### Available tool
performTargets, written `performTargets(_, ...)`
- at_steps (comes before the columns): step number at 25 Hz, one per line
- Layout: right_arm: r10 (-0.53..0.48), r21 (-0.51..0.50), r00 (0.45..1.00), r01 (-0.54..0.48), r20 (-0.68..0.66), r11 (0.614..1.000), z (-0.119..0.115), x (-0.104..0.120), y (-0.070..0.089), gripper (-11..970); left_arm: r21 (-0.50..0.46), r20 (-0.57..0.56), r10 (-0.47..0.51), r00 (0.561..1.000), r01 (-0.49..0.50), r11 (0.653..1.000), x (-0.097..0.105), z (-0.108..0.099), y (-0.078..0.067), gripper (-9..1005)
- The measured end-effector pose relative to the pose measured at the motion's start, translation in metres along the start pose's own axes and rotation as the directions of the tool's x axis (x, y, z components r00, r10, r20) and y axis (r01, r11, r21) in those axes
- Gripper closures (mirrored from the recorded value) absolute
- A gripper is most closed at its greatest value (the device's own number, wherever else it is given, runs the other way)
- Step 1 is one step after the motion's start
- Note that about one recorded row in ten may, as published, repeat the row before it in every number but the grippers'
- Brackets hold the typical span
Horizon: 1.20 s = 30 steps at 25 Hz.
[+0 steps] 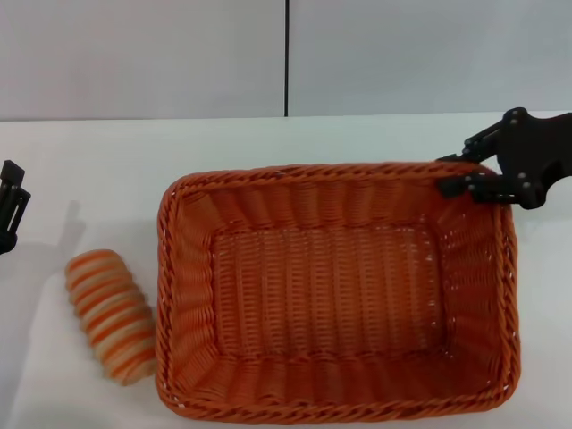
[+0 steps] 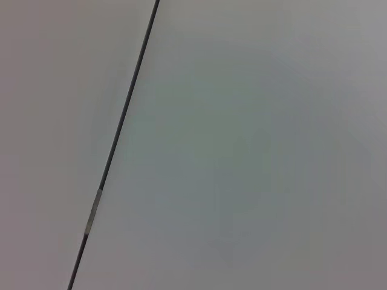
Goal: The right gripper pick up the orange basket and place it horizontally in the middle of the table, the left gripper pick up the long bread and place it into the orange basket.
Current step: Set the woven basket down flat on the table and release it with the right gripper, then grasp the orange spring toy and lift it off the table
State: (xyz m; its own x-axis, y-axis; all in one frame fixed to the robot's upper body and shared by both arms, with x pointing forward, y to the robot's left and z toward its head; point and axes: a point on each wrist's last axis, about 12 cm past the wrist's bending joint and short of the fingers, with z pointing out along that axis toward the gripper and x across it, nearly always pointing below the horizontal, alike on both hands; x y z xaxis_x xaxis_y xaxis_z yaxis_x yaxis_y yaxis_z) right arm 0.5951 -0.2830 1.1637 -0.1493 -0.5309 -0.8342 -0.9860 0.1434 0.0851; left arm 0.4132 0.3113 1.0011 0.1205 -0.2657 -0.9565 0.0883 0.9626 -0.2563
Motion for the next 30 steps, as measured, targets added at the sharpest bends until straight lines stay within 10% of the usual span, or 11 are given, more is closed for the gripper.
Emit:
performTargets(19,-0.020,0.212,0.975,-0.028,0.222,0.977,-0.031,0.011,0.007,475,0.003,0.002,0.009,1.000,-0.009,1.000,-0.002,-0.001,0.005,198)
performTargets(30,-0.002,0.493,0.758,-0.422,0.652,0.761,-0.078,0.109,0.077,475,0.222,-0.106,-0.005,0.994,0.028,0.975,-0.026,0.014,0.039,198)
